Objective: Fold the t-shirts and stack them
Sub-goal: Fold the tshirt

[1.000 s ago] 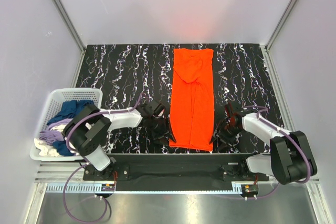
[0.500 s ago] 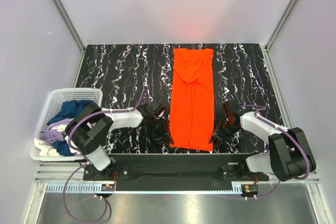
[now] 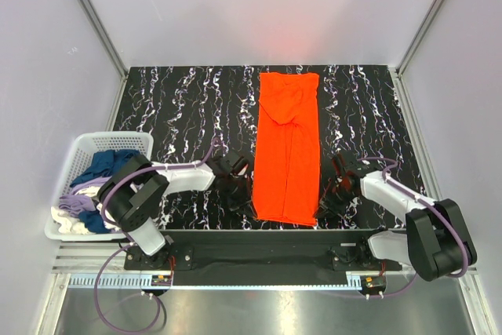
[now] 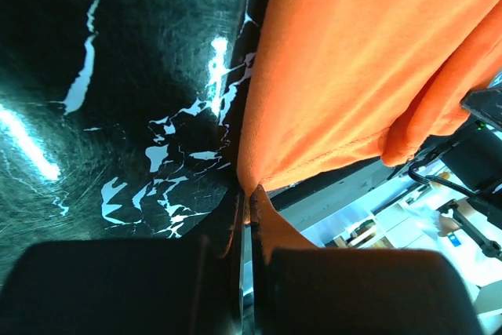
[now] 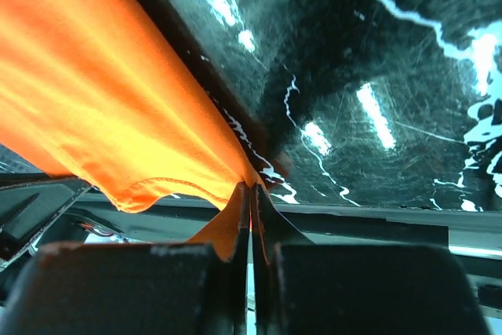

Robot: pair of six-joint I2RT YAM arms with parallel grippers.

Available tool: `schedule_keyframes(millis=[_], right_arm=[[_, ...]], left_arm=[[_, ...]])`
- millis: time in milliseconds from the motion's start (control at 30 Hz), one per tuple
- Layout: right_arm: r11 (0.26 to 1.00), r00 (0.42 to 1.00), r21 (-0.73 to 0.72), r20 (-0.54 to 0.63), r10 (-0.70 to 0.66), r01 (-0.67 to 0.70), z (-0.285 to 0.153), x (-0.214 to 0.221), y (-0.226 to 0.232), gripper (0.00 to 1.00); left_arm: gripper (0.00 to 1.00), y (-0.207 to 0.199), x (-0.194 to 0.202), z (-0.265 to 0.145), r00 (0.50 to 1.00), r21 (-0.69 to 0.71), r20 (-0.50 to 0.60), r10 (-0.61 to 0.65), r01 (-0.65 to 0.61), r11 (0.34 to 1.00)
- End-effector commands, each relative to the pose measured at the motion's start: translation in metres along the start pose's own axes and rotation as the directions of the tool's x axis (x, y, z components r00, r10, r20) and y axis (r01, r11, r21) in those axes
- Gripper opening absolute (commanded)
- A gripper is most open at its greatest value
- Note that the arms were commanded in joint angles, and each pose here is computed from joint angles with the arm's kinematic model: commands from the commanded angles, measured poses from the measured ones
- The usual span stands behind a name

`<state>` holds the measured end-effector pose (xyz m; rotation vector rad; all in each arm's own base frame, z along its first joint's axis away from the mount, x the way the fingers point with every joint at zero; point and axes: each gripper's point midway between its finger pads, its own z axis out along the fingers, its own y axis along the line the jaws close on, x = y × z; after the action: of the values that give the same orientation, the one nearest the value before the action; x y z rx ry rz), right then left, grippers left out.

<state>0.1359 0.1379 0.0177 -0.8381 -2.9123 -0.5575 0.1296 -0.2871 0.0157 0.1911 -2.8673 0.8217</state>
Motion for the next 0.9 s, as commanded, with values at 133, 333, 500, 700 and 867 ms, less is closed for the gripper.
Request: schedule_keyframes(millis=[133, 333, 500, 700, 867], right_arm=[[1.0, 0.999, 0.007, -0.036, -0.006, 0.006, 0.0, 0.019, -0.006, 0.0], [0.998, 0.999, -0.038, 0.034, -0.04, 0.041, -0.017, 0.008, 0.014, 0.0], [0.996, 0.992, -0.015, 0.093, -0.086, 0.088, -0.034, -0.033, 0.036, 0.0], [0.994, 0.985, -0.062, 0.149, -0.084, 0.094, -0.059, -0.099, 0.068, 0.0], [0.987, 0.977, -0.091, 0.178, -0.116, 0.134, -0.069, -0.142, 0.095, 0.0]], left_arm=[[0.0, 0.033, 0.006, 0.005, 0.998, -0.135, 0.044, 0.042, -0.036, 0.99], [0.0, 0.01, -0.005, -0.016, 0.986, -0.132, 0.109, 0.123, -0.109, 0.985], [0.0, -0.019, -0.034, -0.043, 0.969, -0.183, 0.161, 0.189, -0.159, 0.97], [0.0, -0.055, -0.103, -0.068, 0.953, -0.165, 0.218, 0.212, -0.178, 0.97], [0.0, -0.081, -0.167, -0.082, 0.94, -0.146, 0.251, 0.231, -0.199, 0.969]])
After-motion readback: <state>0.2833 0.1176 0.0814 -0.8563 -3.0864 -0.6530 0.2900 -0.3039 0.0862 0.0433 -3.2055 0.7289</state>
